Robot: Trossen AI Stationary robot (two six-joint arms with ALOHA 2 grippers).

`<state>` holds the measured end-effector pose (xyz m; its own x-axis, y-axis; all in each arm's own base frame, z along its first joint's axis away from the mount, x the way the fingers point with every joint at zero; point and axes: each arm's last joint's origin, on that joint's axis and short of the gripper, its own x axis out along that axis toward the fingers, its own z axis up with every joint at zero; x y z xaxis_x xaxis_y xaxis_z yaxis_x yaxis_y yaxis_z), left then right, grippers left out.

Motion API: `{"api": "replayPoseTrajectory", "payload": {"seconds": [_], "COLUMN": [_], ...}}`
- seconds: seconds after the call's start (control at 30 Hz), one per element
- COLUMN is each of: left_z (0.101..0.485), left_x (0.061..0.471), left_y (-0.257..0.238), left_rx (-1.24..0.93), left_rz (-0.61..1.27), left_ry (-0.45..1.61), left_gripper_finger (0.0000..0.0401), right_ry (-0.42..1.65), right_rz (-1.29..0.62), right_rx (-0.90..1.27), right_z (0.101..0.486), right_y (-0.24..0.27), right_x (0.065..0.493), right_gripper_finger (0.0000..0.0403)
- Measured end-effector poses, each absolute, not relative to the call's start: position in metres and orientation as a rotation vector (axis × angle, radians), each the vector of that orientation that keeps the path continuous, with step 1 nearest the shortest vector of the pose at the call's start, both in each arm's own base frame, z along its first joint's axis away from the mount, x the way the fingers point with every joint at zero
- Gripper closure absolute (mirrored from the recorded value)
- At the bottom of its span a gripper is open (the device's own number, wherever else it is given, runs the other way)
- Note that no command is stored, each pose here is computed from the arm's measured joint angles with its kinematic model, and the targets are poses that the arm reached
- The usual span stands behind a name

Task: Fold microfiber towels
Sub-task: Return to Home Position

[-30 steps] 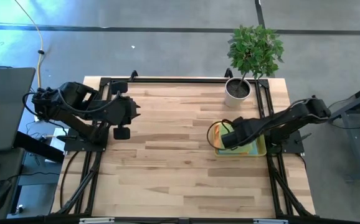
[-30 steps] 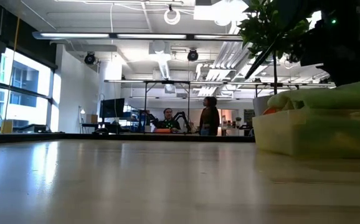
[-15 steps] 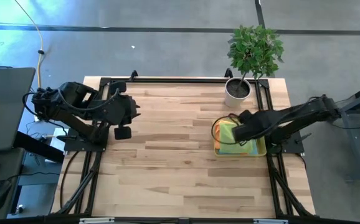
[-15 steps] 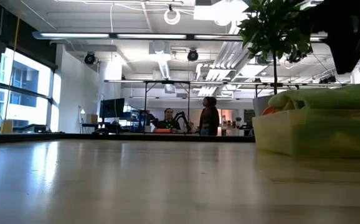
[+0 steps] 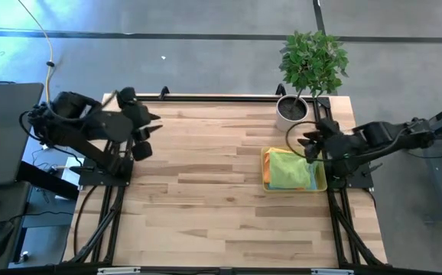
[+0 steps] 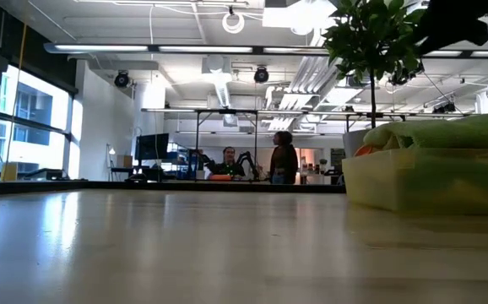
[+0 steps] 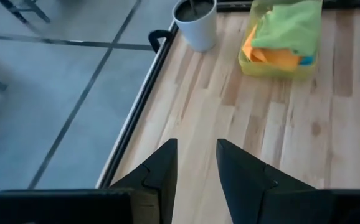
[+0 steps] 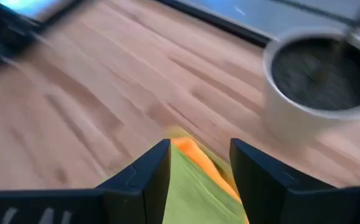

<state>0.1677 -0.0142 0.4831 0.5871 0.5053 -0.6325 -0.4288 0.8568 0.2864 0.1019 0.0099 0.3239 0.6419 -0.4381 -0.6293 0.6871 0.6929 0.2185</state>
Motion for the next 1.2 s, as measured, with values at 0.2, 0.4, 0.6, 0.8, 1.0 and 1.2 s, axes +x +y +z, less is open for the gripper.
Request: {"api": "replayPoseTrajectory", "payload": {"seconds": [0.2, 0.4, 0.6, 0.8, 1.0, 1.2], "left_z": [0.487, 0.489, 0.489, 0.49, 0.49, 0.489], "left_x": [0.157, 0.154, 0.153, 0.153, 0.153, 0.155], "left_y": [-0.012, -0.011, -0.01, -0.01, -0.007, 0.0], "left_rx": [0.055, 0.054, 0.068, 0.048, -0.006, -0.042], "left_rz": [0.566, 0.571, 0.607, 0.641, 0.657, 0.686], "left_ry": [0.729, 0.719, 0.705, 0.685, 0.678, 0.681], "left_gripper_finger": [0.03, 0.03, 0.03, 0.03, 0.03, 0.03], "right_ry": [0.346, 0.171, 0.027, -0.073, -0.204, -0.219], "right_rz": [-0.518, -0.419, -0.365, -0.324, -0.257, -0.245], "right_rx": [0.509, 0.572, 0.622, 0.663, 0.642, 0.573], "right_z": [0.302, 0.263, 0.226, 0.199, 0.181, 0.182], "right_y": [0.005, 0.004, 0.005, 0.007, 0.009, 0.01], "right_x": [0.083, 0.077, 0.08, 0.087, 0.095, 0.095], "right_gripper_finger": [0.0247, 0.0247, 0.0247, 0.0247, 0.0247, 0.0247]}}
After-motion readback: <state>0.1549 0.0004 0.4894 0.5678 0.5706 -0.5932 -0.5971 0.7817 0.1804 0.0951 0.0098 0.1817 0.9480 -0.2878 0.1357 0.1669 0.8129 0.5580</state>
